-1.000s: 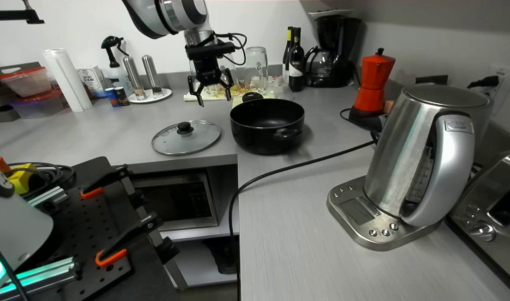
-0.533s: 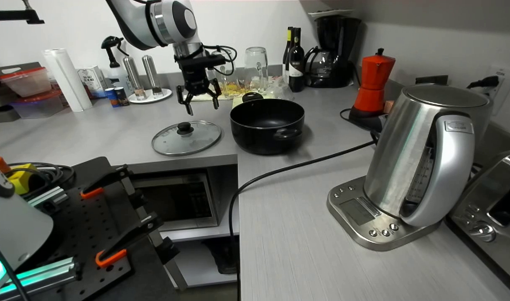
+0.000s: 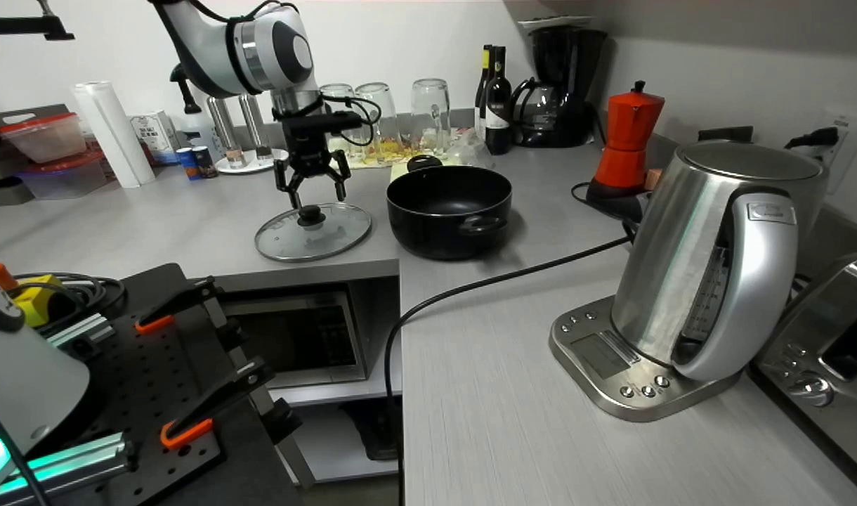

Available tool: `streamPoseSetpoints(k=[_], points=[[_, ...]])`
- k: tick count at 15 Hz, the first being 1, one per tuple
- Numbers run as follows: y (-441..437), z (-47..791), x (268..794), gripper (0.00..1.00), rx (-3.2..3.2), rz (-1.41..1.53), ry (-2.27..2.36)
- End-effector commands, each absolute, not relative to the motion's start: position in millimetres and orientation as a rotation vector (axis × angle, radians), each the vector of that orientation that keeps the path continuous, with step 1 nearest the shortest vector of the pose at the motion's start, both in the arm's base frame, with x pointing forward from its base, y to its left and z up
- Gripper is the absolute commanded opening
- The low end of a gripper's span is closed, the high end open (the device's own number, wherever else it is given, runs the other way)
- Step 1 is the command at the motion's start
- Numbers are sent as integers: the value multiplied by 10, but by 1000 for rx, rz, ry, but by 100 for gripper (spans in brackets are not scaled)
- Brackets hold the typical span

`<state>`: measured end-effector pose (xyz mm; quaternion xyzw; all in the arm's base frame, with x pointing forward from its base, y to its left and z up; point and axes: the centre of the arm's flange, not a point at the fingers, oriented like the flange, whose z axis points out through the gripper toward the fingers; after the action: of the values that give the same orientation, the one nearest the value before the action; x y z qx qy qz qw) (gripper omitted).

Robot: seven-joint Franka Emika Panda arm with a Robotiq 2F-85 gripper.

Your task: Place the lid on the pot

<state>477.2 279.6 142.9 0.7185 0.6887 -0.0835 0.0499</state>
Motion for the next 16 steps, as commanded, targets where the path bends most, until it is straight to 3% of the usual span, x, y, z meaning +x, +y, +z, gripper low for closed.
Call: streamPoseSetpoints(k=[1, 16], points=[[2821, 1372, 4660, 100, 2140, -256, 2209], [2919, 1340, 4732, 100, 2024, -120, 2484]])
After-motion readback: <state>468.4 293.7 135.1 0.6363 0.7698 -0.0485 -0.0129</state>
